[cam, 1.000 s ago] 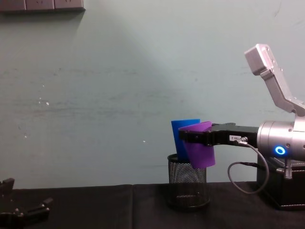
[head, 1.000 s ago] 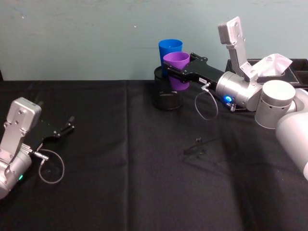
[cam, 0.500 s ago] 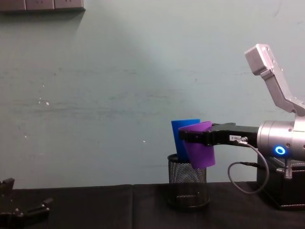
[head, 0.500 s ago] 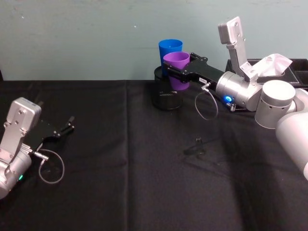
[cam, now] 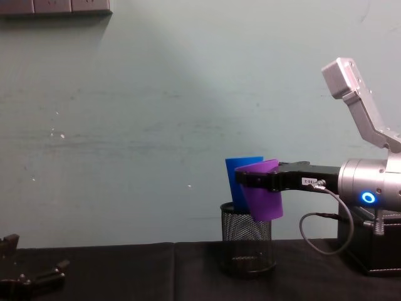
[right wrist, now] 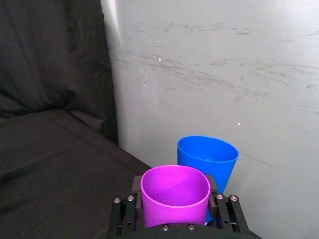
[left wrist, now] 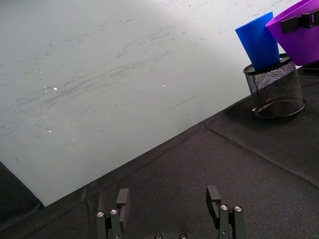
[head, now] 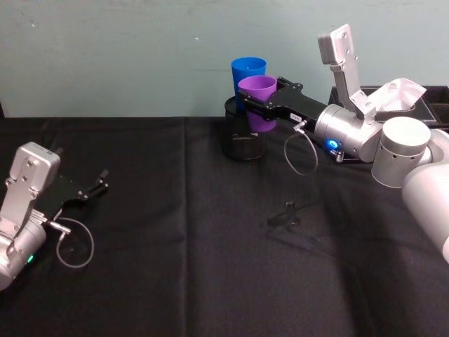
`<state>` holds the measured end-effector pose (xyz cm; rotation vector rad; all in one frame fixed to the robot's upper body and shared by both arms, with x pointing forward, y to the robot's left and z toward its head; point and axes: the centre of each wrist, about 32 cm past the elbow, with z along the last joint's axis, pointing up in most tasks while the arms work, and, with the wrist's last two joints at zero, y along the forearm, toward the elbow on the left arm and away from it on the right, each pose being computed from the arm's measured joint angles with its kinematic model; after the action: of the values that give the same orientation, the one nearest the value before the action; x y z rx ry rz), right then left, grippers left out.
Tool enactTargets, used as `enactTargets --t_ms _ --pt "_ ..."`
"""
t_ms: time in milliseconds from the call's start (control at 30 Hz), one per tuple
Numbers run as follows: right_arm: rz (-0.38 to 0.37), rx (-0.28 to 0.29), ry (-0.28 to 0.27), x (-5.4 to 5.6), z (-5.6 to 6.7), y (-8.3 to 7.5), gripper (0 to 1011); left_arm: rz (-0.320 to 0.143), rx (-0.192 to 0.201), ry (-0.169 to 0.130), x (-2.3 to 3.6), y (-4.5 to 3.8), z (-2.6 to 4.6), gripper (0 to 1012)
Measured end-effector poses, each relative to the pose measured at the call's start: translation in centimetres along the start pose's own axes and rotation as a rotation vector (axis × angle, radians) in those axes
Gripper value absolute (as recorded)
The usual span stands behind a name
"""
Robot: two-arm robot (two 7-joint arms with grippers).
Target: Pick up one cup with a gripper and tap it against the other cup.
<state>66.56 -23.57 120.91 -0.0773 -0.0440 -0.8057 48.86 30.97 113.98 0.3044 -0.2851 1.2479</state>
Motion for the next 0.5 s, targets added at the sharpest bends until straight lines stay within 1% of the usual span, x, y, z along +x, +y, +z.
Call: enactTargets --t_ms 500 --pt "0.000 0.000 0.000 0.00 0.00 0.00 724 0.000 0.000 0.000 0.00 0.00 0.00 1000"
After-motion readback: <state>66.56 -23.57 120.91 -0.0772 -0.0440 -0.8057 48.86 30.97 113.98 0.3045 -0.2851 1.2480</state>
